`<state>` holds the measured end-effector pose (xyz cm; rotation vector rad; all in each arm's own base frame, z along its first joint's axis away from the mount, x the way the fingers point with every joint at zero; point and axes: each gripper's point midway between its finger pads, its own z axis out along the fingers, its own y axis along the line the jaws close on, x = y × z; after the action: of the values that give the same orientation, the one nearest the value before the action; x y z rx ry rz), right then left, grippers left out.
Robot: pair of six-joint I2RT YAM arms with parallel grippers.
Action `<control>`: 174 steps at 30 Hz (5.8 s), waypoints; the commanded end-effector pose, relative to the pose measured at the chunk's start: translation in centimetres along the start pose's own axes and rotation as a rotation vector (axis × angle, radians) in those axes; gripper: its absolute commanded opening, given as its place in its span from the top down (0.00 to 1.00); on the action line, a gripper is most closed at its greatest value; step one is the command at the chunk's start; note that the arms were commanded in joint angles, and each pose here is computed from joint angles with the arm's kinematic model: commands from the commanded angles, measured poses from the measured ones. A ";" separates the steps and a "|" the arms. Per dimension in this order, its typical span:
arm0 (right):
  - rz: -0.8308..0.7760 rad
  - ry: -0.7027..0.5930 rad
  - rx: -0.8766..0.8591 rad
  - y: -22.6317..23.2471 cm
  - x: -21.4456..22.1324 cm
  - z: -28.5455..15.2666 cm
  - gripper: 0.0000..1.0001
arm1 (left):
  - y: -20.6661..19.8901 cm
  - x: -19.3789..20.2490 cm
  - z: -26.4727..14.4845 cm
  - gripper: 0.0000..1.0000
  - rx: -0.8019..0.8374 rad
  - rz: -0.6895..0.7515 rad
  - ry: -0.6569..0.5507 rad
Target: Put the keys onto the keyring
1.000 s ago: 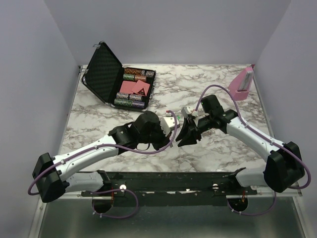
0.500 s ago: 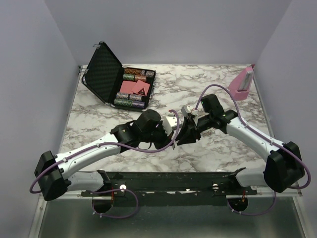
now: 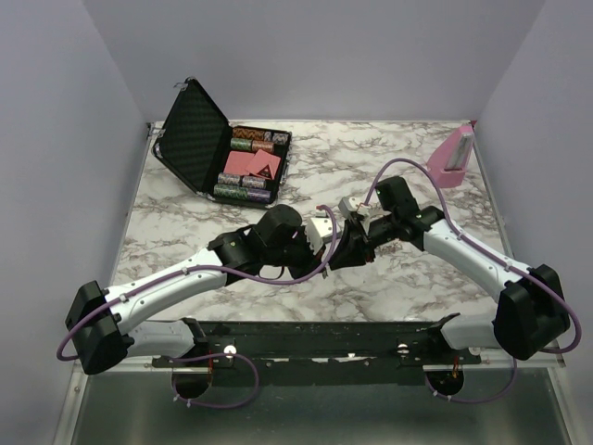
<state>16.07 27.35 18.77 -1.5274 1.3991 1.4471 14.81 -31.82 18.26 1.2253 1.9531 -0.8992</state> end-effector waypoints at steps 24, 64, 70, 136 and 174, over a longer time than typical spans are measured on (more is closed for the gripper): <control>0.020 0.020 0.004 -0.1 0.3 0.5 0.99 | -0.2 -2.4 -0.3 1.00 0.001 -0.017 -0.081; 0.159 -0.152 -0.008 -1.4 -2.8 -1.2 0.99 | 1.0 -5.2 -3.8 0.69 -0.061 0.053 -0.840; 0.160 -0.153 -0.011 -1.3 -2.8 -1.2 0.99 | 0.7 -5.4 -3.4 0.69 -0.037 0.066 -0.829; 0.077 -0.126 -0.053 -0.1 -1.0 -1.2 0.50 | -0.3 -2.3 -1.0 1.00 0.154 0.069 0.039; 0.098 -0.070 -0.030 -0.5 0.4 0.4 0.80 | 0.3 -3.1 -0.2 1.00 0.119 0.029 0.034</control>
<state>16.49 27.57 18.99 -1.4201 1.4151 1.5809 15.87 -32.34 19.94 1.3552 1.9468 -0.9871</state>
